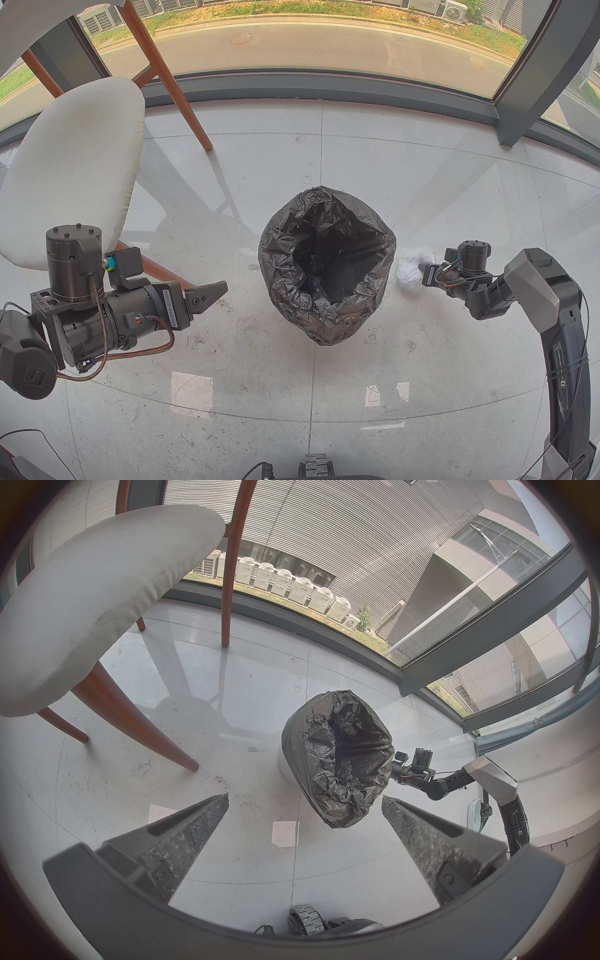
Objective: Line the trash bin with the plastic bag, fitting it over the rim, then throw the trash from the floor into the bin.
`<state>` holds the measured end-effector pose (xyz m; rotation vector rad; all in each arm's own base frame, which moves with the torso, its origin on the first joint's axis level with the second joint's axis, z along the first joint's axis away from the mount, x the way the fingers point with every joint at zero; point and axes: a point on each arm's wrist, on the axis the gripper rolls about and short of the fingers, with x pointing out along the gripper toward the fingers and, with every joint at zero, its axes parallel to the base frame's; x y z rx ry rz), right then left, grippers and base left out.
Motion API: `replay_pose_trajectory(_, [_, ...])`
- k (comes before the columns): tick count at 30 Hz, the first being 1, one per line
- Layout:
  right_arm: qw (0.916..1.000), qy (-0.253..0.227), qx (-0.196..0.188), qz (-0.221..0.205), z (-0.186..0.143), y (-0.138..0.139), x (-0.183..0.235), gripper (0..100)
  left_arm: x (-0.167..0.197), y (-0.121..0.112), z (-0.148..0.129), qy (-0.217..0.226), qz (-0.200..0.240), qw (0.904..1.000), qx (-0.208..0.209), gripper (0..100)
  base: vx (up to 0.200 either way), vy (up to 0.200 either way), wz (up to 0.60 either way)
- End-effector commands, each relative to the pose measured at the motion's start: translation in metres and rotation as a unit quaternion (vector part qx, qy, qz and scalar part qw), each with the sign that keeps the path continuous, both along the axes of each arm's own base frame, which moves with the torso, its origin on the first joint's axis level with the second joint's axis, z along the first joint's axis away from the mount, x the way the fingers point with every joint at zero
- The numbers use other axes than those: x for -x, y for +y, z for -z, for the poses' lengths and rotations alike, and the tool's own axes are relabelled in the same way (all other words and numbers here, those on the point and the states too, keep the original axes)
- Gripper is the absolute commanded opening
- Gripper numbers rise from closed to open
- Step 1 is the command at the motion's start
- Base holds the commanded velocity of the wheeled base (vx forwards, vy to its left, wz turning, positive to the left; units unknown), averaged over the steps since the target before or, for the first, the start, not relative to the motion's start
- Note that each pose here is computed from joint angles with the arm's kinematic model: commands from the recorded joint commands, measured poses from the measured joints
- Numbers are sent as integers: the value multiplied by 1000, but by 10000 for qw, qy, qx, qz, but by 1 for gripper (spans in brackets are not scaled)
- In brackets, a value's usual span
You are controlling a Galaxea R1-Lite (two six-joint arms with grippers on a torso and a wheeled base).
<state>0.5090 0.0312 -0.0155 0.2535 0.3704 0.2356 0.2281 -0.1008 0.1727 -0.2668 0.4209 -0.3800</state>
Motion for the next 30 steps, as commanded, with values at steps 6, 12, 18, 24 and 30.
replay_pose_trajectory(6, [9939,-738,-812,116,-175,-57,93,0,15,6,-3,-75,7,10000,34,100,0,0,0])
replay_pose_trajectory(12, [9893,-351,-1194,-766,-232,-25,205,0,18,8,-1,-24,37,10000,69,100,0,0,0])
replay_pose_trajectory(18, [9740,31,-1350,-1822,-230,26,260,0,20,8,2,38,123,9999,76,100,0,0,0])
replay_pose_trajectory(24, [9461,461,-1276,-2941,-213,85,285,0,23,8,5,77,251,9996,90,100,0,0,0])
replay_pose_trajectory(30, [9388,958,-1149,-3102,-184,107,268,0,21,7,2,-146,334,9991,211,100,0,0,0])
